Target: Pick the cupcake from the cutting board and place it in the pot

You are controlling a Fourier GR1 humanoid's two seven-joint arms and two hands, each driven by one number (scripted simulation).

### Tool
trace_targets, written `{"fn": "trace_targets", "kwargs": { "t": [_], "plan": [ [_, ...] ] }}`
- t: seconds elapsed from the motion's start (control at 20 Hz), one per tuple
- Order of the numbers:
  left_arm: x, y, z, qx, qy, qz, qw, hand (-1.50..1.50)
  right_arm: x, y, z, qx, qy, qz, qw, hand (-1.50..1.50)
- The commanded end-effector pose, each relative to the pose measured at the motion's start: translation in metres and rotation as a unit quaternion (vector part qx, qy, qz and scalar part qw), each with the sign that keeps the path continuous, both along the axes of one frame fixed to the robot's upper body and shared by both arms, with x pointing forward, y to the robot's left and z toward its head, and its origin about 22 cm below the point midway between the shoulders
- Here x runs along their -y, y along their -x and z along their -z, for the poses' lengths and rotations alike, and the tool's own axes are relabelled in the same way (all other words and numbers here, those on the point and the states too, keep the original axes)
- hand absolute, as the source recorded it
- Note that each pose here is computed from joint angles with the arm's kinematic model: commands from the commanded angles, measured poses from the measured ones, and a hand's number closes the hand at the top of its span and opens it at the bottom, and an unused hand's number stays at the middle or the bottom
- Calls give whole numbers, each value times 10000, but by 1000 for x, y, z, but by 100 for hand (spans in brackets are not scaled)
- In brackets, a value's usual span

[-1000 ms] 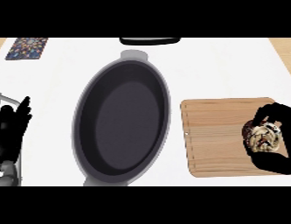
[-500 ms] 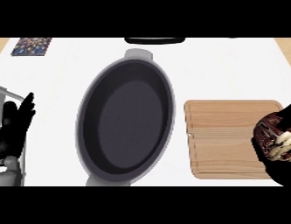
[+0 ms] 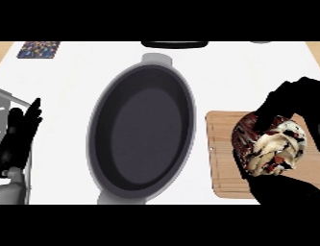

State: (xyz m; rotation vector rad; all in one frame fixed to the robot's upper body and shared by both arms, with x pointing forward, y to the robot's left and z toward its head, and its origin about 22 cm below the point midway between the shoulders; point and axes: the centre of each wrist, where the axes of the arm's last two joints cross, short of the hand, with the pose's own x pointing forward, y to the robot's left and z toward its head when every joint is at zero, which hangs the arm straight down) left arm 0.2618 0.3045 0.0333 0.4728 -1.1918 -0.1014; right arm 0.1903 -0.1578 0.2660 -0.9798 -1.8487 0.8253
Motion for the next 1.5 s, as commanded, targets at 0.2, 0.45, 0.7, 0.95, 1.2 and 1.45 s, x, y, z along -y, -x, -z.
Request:
{"fn": "trace_targets", "kwargs": {
  "t": [0.2, 0.45, 0.7, 0.95, 1.2, 1.45],
  "plan": [
    [-25, 4, 6, -127, -209, -37, 9997, 0, -73, -37, -17, -732, -106, -203, 9971, 150],
    [-30, -1, -9, -91, -227, -88, 9997, 0, -99, -69, 11, -1265, 129, -296, 9914, 150],
    [-17, 5, 1, -71, -187, -123, 9997, 0, -128, -86, 52, -2062, -244, -279, 9778, 150],
    [-19, -1, 4, -33, -263, -29, 9996, 0, -137, -104, 76, -2351, -597, -505, 9688, -150],
    [-20, -10, -9, -80, -97, -56, 9999, 0, -133, -109, 102, -2138, -1835, -643, 9573, -150],
    [-14, -20, -7, -59, -188, -105, 9997, 0, -122, -107, 83, -1450, -3158, -538, 9361, -150]
  ]
}}
